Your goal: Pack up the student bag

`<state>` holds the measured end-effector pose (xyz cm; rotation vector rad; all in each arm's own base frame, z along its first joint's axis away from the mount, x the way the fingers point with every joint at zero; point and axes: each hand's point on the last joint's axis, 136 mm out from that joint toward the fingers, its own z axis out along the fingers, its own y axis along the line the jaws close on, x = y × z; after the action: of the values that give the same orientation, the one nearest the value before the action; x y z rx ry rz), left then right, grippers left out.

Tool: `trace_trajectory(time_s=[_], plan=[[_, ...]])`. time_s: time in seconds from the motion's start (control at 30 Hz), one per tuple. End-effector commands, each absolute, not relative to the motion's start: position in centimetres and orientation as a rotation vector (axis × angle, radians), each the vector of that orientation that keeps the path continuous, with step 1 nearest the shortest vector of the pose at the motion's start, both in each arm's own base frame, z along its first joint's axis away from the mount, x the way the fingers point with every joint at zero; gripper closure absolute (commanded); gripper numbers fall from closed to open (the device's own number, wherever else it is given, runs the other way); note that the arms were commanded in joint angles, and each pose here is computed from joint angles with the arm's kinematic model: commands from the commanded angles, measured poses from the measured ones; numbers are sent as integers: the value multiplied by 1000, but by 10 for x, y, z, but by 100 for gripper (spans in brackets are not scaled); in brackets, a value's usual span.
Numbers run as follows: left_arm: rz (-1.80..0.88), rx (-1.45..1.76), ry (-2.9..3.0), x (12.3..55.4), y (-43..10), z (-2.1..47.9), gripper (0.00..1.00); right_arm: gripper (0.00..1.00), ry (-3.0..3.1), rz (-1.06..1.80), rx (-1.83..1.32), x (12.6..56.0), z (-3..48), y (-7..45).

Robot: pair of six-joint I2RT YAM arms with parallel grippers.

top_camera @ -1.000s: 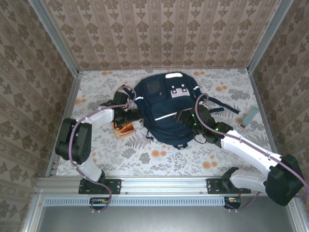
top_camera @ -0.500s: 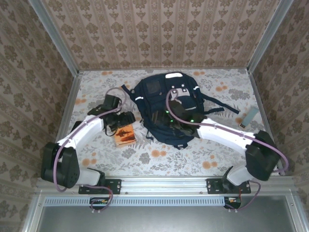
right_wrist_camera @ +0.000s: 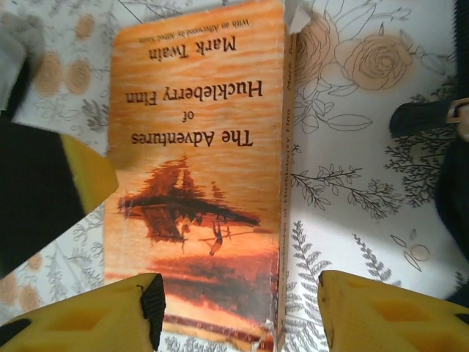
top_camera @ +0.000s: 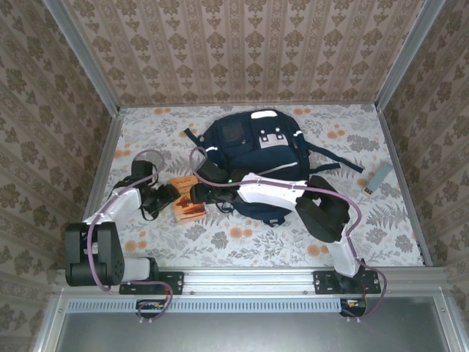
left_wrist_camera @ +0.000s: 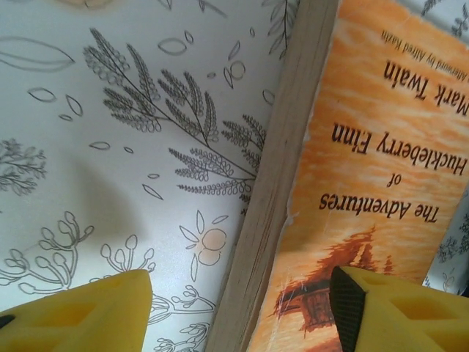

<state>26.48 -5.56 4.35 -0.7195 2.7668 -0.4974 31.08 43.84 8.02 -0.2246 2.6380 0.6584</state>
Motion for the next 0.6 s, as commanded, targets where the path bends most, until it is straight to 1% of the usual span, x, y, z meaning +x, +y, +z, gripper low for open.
trace_trajectory(time_s=[0.0,0.13,0.37,0.57], plan=[[-598,-706,2753,267,-65,41,37,42,2700,594,-237,312,62,437],[-659,-699,2758,266,-72,39,44,45,2739,561,-237,313,41,439],[-798,-663,2730,271,-87,49,46,53,2817,567,-250,305,12,443],[-877,-623,2682,276,-95,69,54,55,2847,573,-245,301,3,441]])
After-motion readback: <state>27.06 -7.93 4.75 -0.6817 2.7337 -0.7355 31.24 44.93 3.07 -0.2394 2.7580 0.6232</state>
